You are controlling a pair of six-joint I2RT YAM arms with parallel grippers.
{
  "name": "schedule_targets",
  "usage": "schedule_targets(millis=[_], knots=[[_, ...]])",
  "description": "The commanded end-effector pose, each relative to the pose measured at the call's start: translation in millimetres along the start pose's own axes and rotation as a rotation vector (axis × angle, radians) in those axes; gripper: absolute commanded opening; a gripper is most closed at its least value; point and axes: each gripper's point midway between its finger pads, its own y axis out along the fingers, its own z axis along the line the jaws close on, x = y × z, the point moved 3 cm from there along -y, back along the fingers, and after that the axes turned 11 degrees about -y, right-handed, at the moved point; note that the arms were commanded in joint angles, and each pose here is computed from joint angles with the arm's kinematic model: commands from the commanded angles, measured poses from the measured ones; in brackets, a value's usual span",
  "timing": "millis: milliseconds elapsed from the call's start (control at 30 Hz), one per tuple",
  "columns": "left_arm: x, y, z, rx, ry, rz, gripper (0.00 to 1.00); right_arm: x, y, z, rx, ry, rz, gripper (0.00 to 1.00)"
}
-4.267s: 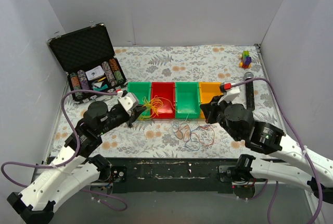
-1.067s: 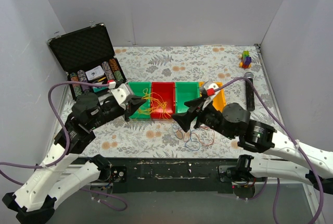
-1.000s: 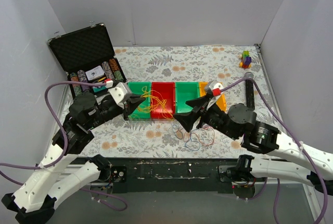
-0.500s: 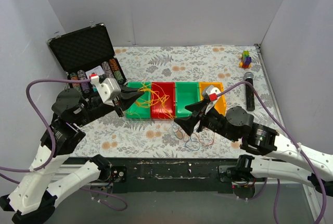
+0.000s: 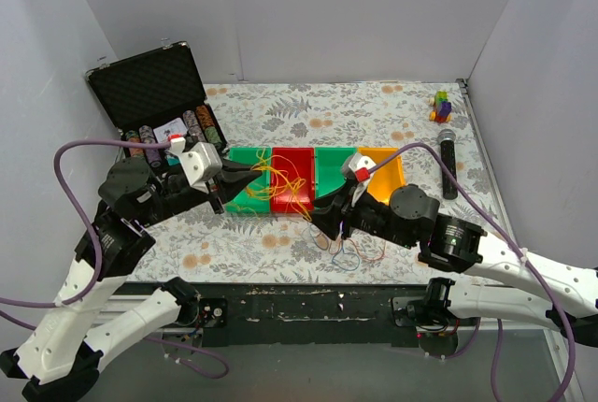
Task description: Untangle the cables
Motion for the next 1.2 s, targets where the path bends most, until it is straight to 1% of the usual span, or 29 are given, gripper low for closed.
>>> schedule_targets(millis=[0,67,133,200,233,267,333,400,467,600,667,733,767,800,867,933,1033,1167], knots=[[-17,-1,2,0.004,-0.009,0.039,0.00,41,-2,9,0.057,-0.002,-0.124,0.42],[-19,0,3,0.007,-0.009,0.038,0.00,39,-1,9,0.057,0.004,-0.116,0.31],[-18,0,3,0.010,-0.014,0.030,0.00,36,0,8,0.051,0.011,-0.109,0.14],[-16,1,4,0.016,-0.015,0.026,0.01,35,-1,8,0.047,0.019,-0.110,0.01],[-14,0,5,0.026,-0.016,0.021,0.10,36,-2,8,0.047,0.021,-0.116,0.01],[-13,1,8,0.043,-0.021,0.016,0.13,36,-2,7,0.043,0.025,-0.119,0.01],[-12,1,11,0.064,-0.021,0.007,0.15,39,-4,7,0.039,0.029,-0.135,0.01],[-10,0,10,0.065,-0.020,-0.004,0.14,40,-5,8,0.045,0.031,-0.139,0.01],[-10,2,9,0.056,-0.027,-0.004,0.10,40,-5,10,0.064,0.029,-0.137,0.01],[-9,2,8,0.048,-0.028,-0.008,0.06,30,2,9,0.053,0.033,-0.094,0.01],[-11,2,9,0.050,-0.026,-0.001,0.06,19,4,4,0.013,0.036,-0.053,0.01],[-21,1,8,0.040,-0.023,0.029,0.09,-4,7,-8,-0.072,0.046,0.045,0.01],[-29,1,6,0.027,-0.026,0.051,0.12,-16,9,-11,-0.097,0.043,0.095,0.07],[-39,0,4,0.007,-0.032,0.079,0.17,-27,10,-11,-0.102,0.045,0.130,0.17],[-70,-2,-1,-0.041,-0.028,0.155,0.34,-48,11,-10,-0.107,0.068,0.190,0.32],[-105,-5,-3,-0.067,-0.038,0.227,0.38,-65,12,-6,-0.093,0.101,0.223,0.43],[-154,-11,-5,-0.096,-0.061,0.325,0.42,-89,10,1,-0.062,0.159,0.255,0.53],[-195,-11,-9,-0.142,-0.126,0.419,0.47,-131,4,6,-0.052,0.218,0.321,0.60]])
